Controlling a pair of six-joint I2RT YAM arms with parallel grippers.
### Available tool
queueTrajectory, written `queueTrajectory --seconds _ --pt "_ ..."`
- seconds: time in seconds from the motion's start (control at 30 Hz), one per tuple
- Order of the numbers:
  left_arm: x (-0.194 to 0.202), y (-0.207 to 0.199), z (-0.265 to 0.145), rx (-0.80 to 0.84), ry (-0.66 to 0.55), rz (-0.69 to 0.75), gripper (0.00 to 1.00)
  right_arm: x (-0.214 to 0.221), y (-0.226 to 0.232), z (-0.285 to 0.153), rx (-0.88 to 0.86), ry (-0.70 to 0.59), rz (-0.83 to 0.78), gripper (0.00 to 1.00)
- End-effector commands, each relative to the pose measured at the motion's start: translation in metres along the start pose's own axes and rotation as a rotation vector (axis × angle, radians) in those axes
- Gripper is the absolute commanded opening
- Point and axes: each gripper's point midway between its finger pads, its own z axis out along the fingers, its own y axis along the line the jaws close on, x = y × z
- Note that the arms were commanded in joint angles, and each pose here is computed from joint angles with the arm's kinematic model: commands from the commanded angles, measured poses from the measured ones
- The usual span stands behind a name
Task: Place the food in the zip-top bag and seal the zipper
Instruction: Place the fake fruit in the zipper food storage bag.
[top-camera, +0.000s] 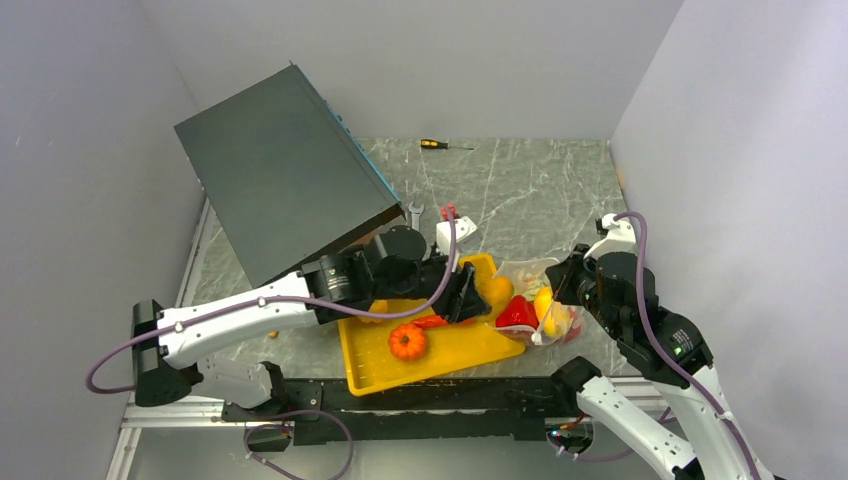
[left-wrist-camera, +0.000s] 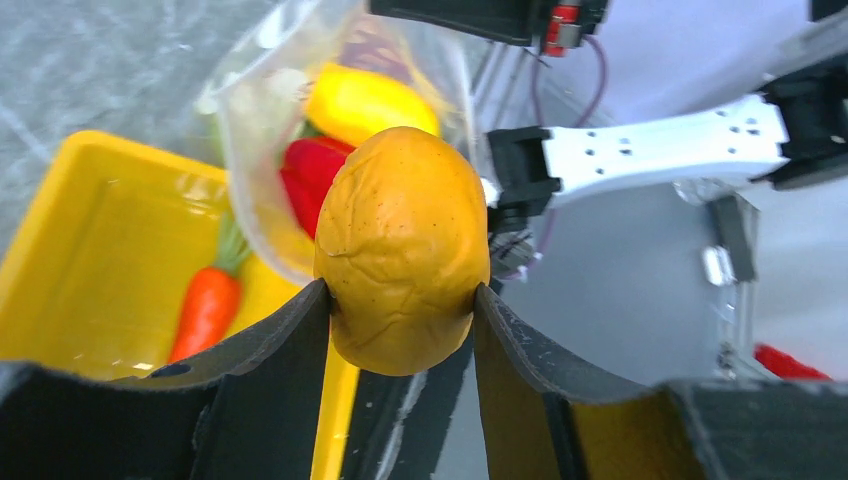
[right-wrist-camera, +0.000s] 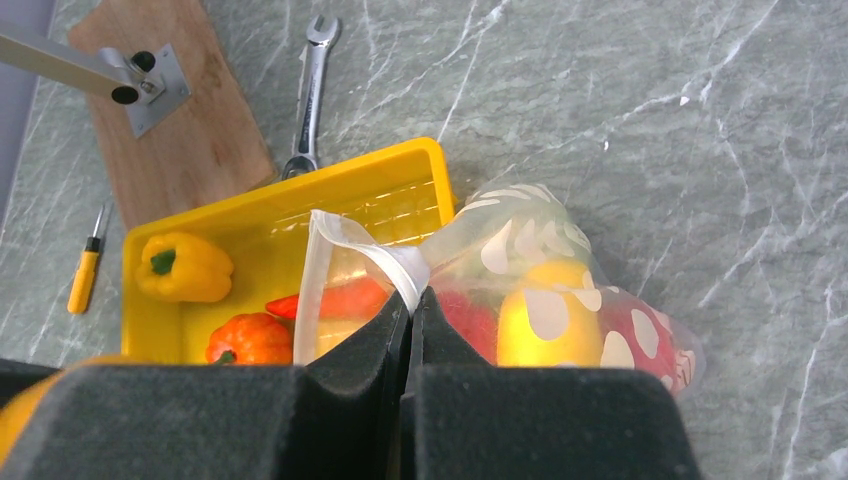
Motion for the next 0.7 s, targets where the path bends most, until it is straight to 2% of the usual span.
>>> queueTrajectory --seconds 0.0,0.13,0.5,0.6,0.67 --pt "-0.013 -0.042 0.011 0.214 -0.012 -0.013 0.44 -0.02 0.014 -0.003 -0.058 -0.073 0.038 0.0" --pt "-0.012 -0.038 0.028 0.19 0.019 -0.046 0.44 -0.021 0.014 -0.005 -0.06 -0.075 0.036 0.0" --pt "0.011 -0.011 0.089 0.064 0.238 -0.182 0.42 -0.022 0.014 -0.008 -0.065 -0.08 0.036 0.0" --pt "0.01 -0.004 0.099 0.026 0.245 -0.207 0.43 -0.022 0.013 -0.008 -0.063 -0.081 0.034 0.0" --pt "0.007 0.005 0.102 -0.017 0.231 -0.219 0.48 -0.022 0.013 -0.008 -0.061 -0.081 0.034 0.0"
